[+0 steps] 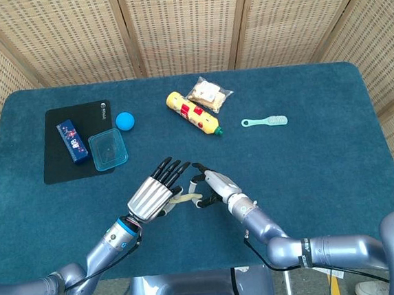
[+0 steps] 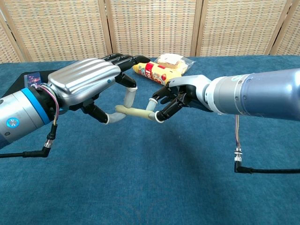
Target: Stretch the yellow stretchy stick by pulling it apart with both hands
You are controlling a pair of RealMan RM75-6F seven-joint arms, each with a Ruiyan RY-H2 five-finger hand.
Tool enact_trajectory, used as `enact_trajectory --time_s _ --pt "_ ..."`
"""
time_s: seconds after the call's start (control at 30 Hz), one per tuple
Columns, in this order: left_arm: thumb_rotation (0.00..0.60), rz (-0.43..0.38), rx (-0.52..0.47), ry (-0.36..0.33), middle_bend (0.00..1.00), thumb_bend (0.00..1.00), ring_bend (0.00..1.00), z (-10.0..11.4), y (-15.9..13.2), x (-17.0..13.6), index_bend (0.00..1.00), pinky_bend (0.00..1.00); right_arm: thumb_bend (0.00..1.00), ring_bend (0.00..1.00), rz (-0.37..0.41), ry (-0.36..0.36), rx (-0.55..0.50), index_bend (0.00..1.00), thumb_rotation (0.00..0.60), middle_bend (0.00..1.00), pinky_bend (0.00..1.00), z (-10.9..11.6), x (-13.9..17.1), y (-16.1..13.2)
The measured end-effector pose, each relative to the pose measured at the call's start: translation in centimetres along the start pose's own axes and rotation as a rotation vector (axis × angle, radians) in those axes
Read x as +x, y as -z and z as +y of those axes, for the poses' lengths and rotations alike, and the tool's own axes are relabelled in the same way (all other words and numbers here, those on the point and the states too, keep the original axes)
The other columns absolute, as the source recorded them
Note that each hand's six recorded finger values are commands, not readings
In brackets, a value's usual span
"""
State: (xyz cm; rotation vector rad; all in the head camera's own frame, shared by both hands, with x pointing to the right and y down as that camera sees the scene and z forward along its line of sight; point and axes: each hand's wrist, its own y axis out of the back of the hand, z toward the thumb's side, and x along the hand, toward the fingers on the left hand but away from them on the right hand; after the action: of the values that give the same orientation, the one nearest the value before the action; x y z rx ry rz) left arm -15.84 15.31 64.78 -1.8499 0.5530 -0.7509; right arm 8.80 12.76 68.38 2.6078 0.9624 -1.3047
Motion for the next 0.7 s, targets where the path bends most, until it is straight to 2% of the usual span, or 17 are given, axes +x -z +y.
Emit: enact_trajectory --time_s 0.23,0.7 --pt "0.6 0.02 -0.002 -0.012 0.0 0.64 0.0 -0.1 0.9 -0.8 0.88 0.0 0.55 0.0 -0.009 0.028 0.016 0.77 0.6 0.03 0.0 1.1 0.1 0.8" --pt "0.6 0.106 0.001 -0.043 0.0 0.65 0.0 0.8 6.2 -4.1 0.88 0.0 0.55 0.0 -0.051 0.109 0.023 0.78 0.6 0.03 0.0 4.7 0.9 3.5"
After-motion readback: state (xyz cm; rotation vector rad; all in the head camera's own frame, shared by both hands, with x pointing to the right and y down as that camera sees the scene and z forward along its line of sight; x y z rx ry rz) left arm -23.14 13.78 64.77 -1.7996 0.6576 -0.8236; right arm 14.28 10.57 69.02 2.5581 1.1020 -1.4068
